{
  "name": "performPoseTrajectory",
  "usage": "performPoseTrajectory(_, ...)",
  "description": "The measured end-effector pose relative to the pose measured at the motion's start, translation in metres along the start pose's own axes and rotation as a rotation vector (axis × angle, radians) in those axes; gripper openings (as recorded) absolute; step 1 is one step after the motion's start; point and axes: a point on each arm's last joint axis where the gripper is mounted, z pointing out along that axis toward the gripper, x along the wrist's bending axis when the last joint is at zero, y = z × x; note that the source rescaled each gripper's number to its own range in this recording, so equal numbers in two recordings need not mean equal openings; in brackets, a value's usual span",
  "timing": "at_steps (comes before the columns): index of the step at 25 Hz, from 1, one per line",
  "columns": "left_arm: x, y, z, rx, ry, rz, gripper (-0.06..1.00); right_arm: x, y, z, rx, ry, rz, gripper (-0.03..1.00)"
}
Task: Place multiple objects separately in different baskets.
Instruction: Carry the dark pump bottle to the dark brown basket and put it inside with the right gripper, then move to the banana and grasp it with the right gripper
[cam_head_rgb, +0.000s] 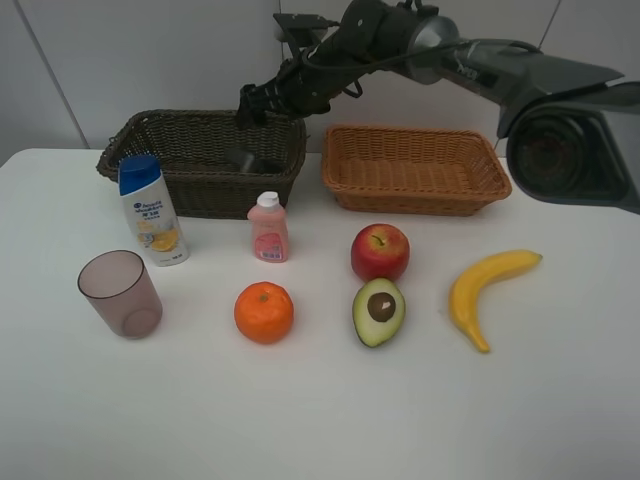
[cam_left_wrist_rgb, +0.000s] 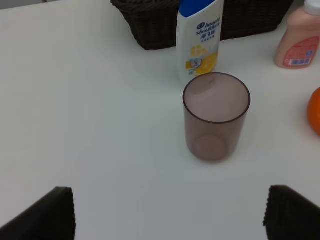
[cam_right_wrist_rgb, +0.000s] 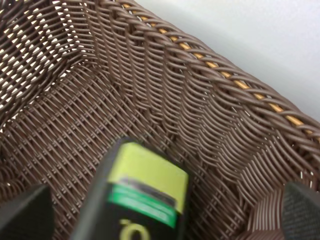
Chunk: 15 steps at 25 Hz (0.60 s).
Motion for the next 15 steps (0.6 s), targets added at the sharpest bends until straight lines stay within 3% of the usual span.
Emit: performPoseTrajectory(15,0.0000,0.0000,0.0000,0.000,0.000,0.000,1.00,0.0010,-0.0009,0.0000,0.010,0.011,0.005,0.97)
